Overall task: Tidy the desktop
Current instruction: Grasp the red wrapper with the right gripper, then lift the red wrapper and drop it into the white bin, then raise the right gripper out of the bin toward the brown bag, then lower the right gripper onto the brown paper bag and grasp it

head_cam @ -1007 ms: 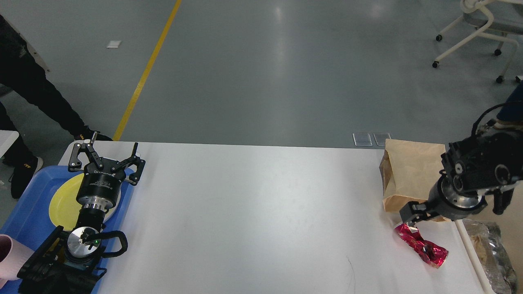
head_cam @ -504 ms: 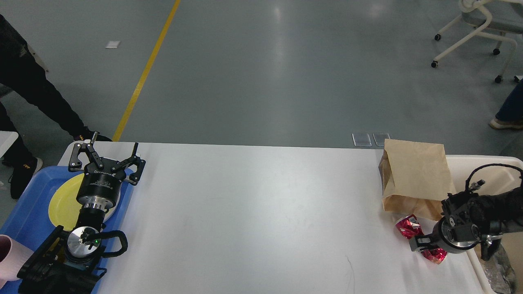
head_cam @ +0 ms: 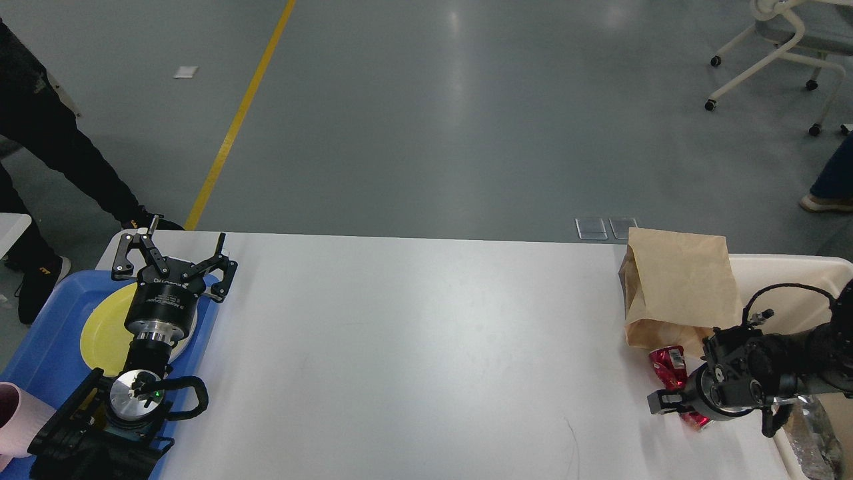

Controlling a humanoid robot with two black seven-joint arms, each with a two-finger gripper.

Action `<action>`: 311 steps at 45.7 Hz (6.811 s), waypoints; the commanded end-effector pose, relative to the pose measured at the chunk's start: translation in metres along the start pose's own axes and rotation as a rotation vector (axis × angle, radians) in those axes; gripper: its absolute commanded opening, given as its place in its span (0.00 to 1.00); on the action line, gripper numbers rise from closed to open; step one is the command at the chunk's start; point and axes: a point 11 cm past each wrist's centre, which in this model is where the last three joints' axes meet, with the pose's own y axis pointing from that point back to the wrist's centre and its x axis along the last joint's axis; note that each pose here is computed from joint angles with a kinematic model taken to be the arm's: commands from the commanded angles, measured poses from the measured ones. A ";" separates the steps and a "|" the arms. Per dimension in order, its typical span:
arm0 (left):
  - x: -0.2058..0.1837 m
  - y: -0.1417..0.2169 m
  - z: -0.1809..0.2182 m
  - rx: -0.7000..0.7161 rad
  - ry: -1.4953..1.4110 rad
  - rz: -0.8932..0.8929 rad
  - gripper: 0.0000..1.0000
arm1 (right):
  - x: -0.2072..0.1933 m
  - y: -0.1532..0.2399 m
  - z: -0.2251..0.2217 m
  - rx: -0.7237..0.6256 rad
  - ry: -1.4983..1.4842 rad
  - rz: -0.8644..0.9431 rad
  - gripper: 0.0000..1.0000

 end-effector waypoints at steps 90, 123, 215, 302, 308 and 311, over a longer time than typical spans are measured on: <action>0.000 0.000 0.000 0.000 0.000 -0.001 0.96 | 0.088 0.307 0.066 0.164 -0.591 -0.054 0.00; 0.000 0.000 0.000 0.000 0.000 0.001 0.96 | 0.002 0.072 0.210 -0.167 -0.947 0.039 0.00; 0.000 0.000 0.000 0.000 0.000 0.001 0.96 | 0.021 0.022 0.213 -0.178 -0.919 0.183 1.00; 0.000 0.000 0.000 0.000 0.000 0.000 0.96 | 0.163 0.096 -0.059 -0.047 -0.155 0.132 1.00; 0.000 0.000 0.000 0.000 0.000 -0.001 0.96 | 0.162 0.061 -0.066 -0.079 -0.151 0.211 0.99; 0.000 0.000 0.000 0.000 0.000 0.000 0.96 | 0.155 0.051 -0.060 -0.104 -0.157 0.211 0.98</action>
